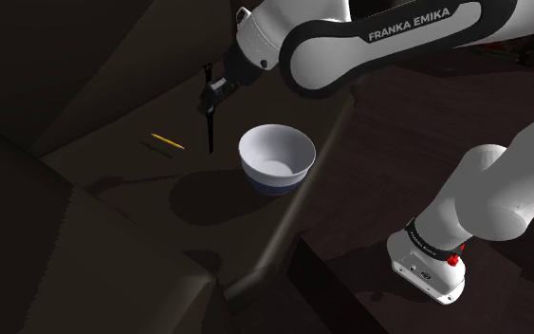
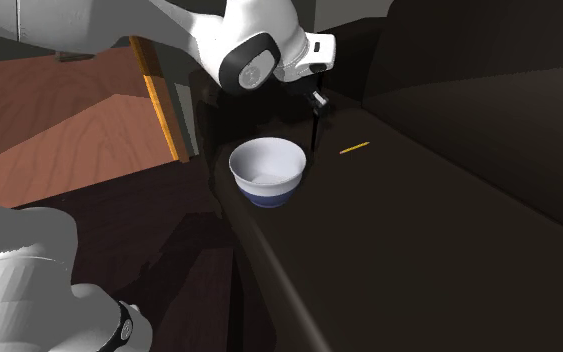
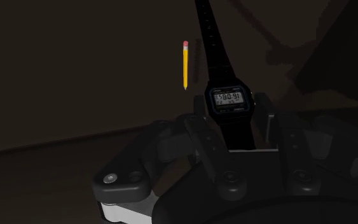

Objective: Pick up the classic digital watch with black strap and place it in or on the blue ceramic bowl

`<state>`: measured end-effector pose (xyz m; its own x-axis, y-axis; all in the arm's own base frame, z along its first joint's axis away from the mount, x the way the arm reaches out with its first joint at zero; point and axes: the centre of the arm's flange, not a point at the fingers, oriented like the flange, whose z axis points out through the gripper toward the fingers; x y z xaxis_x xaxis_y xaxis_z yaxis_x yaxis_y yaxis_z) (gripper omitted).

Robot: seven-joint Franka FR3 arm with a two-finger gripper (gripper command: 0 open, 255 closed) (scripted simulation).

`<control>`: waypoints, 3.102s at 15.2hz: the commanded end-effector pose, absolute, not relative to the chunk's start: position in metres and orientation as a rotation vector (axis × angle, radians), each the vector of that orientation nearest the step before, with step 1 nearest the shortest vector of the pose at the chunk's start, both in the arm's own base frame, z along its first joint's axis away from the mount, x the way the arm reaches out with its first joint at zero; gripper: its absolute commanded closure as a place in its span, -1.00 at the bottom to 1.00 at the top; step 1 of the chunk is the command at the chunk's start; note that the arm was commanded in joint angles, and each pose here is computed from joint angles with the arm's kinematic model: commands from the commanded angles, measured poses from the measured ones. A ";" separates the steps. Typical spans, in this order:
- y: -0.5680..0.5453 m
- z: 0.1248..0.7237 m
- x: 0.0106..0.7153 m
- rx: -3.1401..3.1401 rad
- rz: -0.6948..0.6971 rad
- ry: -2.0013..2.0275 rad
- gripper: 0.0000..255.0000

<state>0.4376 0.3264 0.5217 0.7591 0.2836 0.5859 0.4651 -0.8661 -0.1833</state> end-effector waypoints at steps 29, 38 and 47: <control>0.312 0.670 0.417 -2.639 -0.804 -0.579 1.00; 0.240 0.691 0.324 -2.639 -0.804 -0.579 1.00; 0.224 0.658 0.303 -2.639 -0.804 -0.579 1.00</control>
<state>0.3022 0.2241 0.6648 0.7595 0.2838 0.5853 0.4650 -0.8661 -0.1835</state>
